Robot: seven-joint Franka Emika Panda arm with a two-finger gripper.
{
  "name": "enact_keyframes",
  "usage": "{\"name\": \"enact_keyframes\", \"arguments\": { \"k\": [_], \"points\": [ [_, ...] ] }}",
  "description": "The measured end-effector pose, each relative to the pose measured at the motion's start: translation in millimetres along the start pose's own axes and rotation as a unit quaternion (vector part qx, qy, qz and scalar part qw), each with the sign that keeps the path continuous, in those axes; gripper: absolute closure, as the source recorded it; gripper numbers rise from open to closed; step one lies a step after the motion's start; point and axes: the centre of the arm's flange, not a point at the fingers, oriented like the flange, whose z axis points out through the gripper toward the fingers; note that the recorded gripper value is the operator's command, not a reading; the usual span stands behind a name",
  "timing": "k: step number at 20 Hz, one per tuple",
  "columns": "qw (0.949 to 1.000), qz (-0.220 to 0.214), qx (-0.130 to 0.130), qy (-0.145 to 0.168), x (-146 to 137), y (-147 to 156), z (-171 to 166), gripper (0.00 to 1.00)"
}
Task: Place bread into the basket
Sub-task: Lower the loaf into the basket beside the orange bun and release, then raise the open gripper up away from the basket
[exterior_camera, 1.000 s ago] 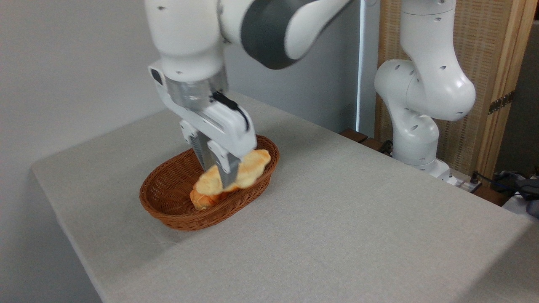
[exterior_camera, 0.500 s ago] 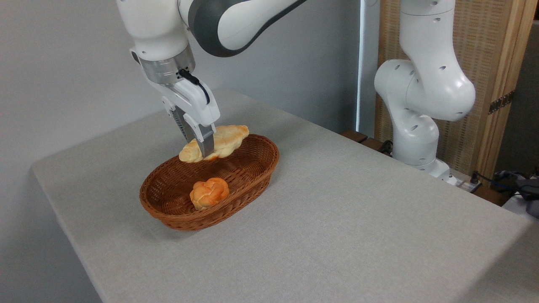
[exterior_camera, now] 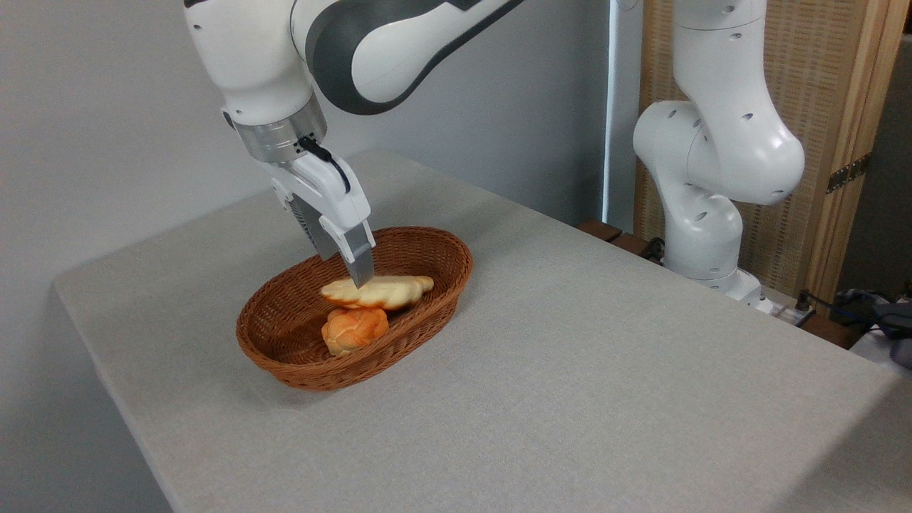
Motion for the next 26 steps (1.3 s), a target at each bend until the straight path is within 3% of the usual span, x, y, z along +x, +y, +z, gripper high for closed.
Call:
{"name": "enact_keyframes", "arguments": {
  "k": [8,16,21,26],
  "points": [
    [0.9996,-0.007,0.027,0.0,-6.9,-14.0,-14.2,0.0],
    [0.9948,-0.065,0.064,0.045,-71.7,-91.1,-78.0,0.0],
    [0.9935,-0.041,0.1,0.035,-110.7,-119.2,-100.0,0.0],
    [0.9936,-0.03,0.103,0.035,-122.9,-129.2,-104.0,0.0]
  ]
}}
